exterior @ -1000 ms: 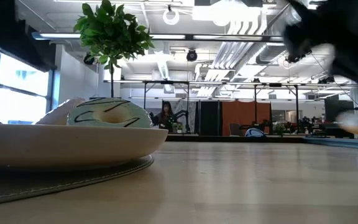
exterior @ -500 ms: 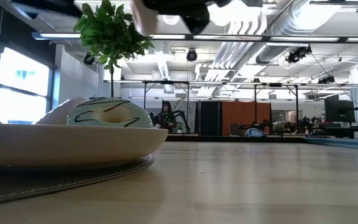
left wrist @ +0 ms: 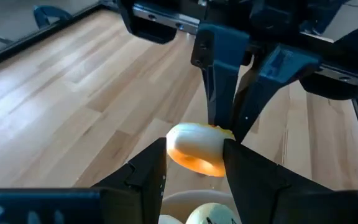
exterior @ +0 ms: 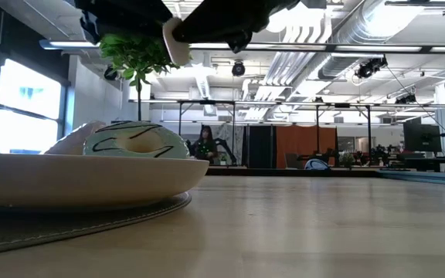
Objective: Pick & Place donuts
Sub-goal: Put the small yellow donut on the white plate
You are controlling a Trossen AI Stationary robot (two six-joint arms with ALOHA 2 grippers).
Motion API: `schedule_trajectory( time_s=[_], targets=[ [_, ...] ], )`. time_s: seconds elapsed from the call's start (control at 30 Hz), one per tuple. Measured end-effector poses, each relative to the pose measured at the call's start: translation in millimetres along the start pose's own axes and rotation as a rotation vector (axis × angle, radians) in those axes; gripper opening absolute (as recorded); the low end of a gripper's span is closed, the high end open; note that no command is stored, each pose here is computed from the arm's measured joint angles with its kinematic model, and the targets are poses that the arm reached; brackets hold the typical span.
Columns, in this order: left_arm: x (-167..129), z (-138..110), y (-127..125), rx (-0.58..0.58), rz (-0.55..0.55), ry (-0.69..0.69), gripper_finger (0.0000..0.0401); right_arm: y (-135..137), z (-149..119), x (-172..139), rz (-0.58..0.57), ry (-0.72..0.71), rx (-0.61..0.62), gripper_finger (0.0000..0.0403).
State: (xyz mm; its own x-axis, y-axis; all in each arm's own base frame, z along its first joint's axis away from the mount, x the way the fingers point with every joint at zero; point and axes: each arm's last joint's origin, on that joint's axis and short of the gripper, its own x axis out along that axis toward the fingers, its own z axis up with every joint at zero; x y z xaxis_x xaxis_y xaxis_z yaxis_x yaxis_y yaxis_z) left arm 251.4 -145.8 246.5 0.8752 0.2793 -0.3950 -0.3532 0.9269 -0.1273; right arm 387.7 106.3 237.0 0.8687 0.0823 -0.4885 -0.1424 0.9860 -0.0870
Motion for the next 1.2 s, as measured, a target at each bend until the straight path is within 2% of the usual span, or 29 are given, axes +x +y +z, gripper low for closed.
schedule_trajectory(
  time_s=[0.27, 0.33, 0.43, 0.57, 0.73, 0.83, 1.07, 1.2],
  targets=[
    [15.7, 6.7, 12.1, 0.004, -0.05, 0.07, 0.0148, -0.9, -4.4, 0.2, -0.033, 0.042, -0.043, 0.0012],
    [17.3, 7.5, 13.1, 0.011, -0.069, 0.084, 0.0131, -1.0, -4.6, 0.1, -0.047, 0.044, -0.045, 0.001],
    [18.1, 7.7, 13.5, 0.023, -0.082, 0.093, 0.0083, -1.7, -5.3, 0.2, -0.059, 0.051, -0.055, 0.0019],
    [18.1, 6.9, 13.8, 0.048, -0.083, 0.1, 0.0013, -3.3, -7.0, 0.3, -0.065, 0.069, -0.063, 0.0055],
    [17.8, 5.3, 14.1, 0.058, -0.08, 0.113, 0.0014, -3.8, -8.9, 0.2, -0.082, 0.089, -0.067, 0.0113],
    [16.6, 0.9, 16.1, 0.064, -0.09, 0.171, 0.0004, -2.5, -11.0, -0.5, -0.109, 0.111, -0.071, 0.0145],
    [-23.2, -3.2, 13.0, 0.009, -0.136, 0.241, 0.0002, 2.5, -14.2, -2.9, -0.223, 0.146, -0.104, 0.0192],
    [-59.3, -7.1, 3.5, -0.017, -0.237, 0.251, 0.0001, 2.3, -15.9, -3.4, -0.228, 0.165, -0.105, 0.0201]
  ],
)
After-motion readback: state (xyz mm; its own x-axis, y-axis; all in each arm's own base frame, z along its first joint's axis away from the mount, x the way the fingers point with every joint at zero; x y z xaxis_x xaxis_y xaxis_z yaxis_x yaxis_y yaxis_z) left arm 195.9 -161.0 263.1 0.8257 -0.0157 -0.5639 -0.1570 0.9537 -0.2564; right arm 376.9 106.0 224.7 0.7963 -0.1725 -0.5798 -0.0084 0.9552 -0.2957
